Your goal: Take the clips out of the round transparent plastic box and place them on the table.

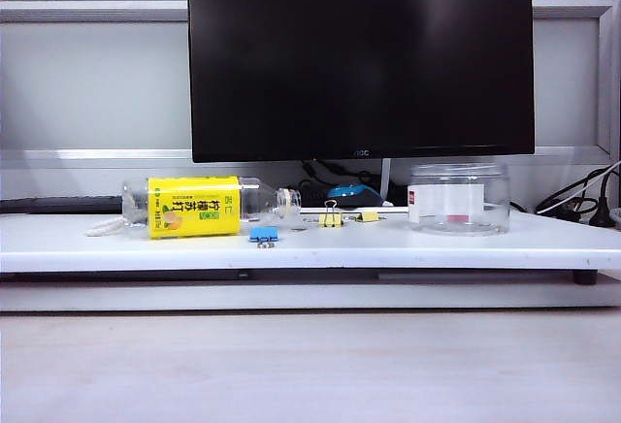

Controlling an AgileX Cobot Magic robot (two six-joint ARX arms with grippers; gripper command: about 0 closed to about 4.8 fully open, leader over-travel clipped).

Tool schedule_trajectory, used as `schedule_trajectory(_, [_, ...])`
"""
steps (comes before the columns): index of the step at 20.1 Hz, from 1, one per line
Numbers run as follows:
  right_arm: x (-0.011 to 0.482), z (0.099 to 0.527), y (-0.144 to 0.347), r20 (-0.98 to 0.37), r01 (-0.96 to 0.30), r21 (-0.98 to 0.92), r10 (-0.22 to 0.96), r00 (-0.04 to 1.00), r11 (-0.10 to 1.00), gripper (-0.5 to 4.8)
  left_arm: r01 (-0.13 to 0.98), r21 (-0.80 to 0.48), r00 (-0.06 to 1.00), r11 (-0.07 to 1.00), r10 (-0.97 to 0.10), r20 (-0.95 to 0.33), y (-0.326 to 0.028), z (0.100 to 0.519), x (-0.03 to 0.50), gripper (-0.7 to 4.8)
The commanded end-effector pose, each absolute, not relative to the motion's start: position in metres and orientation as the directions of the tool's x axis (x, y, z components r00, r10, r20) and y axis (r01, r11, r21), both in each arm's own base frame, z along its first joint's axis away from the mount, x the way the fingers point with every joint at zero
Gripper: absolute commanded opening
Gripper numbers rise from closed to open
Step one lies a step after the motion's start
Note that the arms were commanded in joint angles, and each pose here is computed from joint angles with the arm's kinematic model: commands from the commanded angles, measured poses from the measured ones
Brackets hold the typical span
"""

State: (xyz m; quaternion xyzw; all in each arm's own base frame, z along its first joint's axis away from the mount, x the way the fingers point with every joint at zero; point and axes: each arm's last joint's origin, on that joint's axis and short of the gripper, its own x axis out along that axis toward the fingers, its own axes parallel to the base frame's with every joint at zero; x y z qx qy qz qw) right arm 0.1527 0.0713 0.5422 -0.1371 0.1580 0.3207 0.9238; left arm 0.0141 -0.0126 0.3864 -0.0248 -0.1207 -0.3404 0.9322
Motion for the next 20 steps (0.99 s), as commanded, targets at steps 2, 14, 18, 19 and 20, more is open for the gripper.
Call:
schedule_trajectory(2, [0.097,0.506,0.047,-0.363,-0.608,-0.136,0.532,0.765,0.782,0.83,0.636,0.031,0.760,0.771,-0.633,0.147,-0.002,0.370,0.001,1.84])
schedule_trajectory(14, [0.000,0.382,0.005,-0.058,-0.549,-0.061,0.546,0.836,0.834,0.81,0.744,-0.079,0.668,0.664,-0.741,0.071,-0.020,0.343,0.018,1.78])
schedule_trajectory(18, [0.005,0.339,0.008,-0.111,-0.550,-0.051,0.543,0.832,0.833,0.81,0.744,-0.096,0.668,0.661,-0.740,0.084,-0.034,0.322,0.035,1.54])
schedule_trajectory(19, [0.010,0.327,0.010,-0.137,-0.553,-0.045,0.543,0.829,0.832,0.81,0.735,-0.109,0.677,0.670,-0.732,0.068,-0.037,0.314,0.040,1.26])
schedule_trajectory(20, [0.014,0.317,0.012,-0.163,-0.559,-0.039,0.547,0.821,0.828,0.81,0.725,-0.129,0.686,0.677,-0.726,0.048,-0.040,0.305,0.044,1.12])
